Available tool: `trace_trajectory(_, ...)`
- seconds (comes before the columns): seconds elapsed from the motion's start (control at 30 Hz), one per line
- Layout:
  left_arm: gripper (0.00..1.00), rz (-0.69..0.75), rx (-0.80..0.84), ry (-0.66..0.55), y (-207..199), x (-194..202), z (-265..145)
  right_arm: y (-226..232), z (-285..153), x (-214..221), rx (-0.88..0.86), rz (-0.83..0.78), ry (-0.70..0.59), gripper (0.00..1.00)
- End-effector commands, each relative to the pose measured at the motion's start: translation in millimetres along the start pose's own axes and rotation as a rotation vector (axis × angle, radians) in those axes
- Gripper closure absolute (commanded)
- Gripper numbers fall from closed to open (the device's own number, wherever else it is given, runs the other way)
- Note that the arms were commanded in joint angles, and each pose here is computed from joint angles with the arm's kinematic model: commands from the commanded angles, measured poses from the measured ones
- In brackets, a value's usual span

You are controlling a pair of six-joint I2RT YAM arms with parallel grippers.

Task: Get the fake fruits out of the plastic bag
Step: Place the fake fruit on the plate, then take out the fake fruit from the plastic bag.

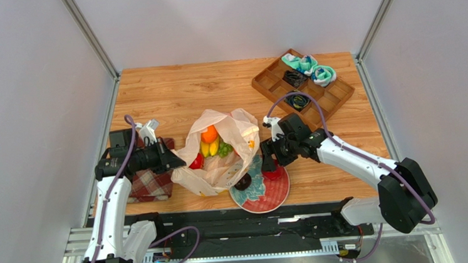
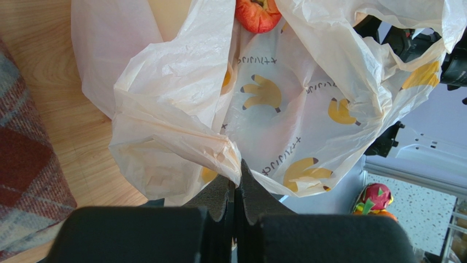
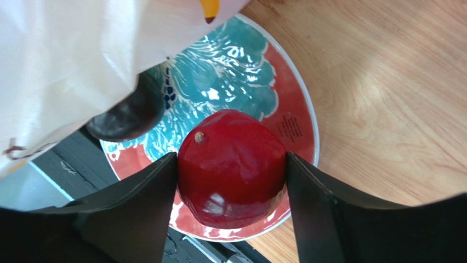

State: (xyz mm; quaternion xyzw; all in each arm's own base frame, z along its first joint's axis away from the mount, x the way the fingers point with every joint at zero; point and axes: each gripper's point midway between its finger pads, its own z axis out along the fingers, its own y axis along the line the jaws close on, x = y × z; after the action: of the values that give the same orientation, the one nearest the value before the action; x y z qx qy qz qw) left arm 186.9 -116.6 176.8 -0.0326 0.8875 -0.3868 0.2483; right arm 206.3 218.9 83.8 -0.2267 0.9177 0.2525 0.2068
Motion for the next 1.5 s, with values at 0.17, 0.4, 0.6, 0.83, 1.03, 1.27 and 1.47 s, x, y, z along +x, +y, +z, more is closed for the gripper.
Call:
trace_trajectory(0.17, 1.0, 0.004, 0.012, -0.029, 0, -6, 1, 6, -14, -25, -0.012, -0.088, -0.11, 0.22)
trace_trajectory(0.4, 1.0, -0.002, 0.019, -0.026, 0, -5, 2, 4, -41, -46, 0.03, -0.158, -0.178, 0.23)
trace_trajectory(0.6, 1.0, 0.0, 0.012, -0.039, 1, -6, 1, 25, -125, -141, 0.05, -0.269, -0.46, 0.26)
trace_trajectory(0.83, 1.0, -0.02, 0.009, -0.024, 4, -6, 4, 93, -142, -199, -0.158, -0.313, -0.588, 0.32)
trace_trajectory(1.03, 1.0, -0.014, 0.006, -0.041, 4, -7, 2, 155, -97, -198, -0.268, -0.406, -0.513, 0.34)
trace_trajectory(1.27, 1.0, -0.013, -0.004, -0.067, 5, -11, -2, 196, -24, -178, -0.346, -0.307, -0.353, 0.37)
trace_trajectory(1.47, 1.0, -0.008, -0.004, -0.081, 5, -12, -4, 195, 7, -164, -0.328, -0.285, -0.282, 0.37)
